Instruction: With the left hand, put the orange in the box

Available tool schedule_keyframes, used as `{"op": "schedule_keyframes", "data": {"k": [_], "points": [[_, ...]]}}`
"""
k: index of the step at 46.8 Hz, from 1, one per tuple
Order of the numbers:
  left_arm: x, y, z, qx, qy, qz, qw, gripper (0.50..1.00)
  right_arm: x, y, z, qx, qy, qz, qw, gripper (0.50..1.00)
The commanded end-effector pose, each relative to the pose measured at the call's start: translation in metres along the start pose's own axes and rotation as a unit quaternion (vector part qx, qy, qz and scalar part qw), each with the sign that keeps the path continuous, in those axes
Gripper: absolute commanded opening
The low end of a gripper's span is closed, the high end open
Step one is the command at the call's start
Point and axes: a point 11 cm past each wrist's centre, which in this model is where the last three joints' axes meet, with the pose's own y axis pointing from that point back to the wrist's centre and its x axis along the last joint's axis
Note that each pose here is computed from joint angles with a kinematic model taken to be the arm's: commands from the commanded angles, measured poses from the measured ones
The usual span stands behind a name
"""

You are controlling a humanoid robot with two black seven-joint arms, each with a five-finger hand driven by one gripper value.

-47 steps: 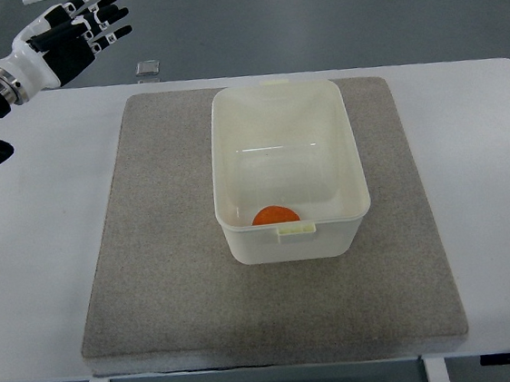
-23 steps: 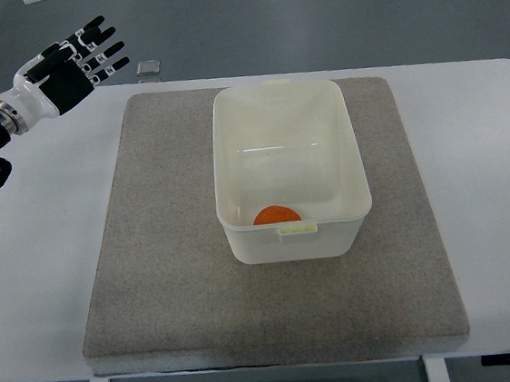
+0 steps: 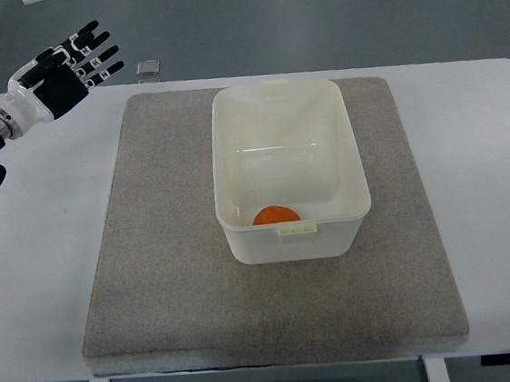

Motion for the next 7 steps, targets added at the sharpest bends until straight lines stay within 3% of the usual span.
{"op": "schedule_keyframes", "data": {"k": [1, 7], "points": [[-0.0011, -0.0011, -0.0012, 0.001, 0.001, -0.002, 1.0, 0.996, -0.0005, 0.0, 0.0, 0.0, 0.001, 0.0, 1.0, 0.932], [-0.0025, -0.002, -0.0013, 0.001, 0.001, -0.004, 1.0, 0.996, 0.0006, 0.0, 0.0001, 0.0, 0.004, 0.003, 1.0, 0.932]]}}
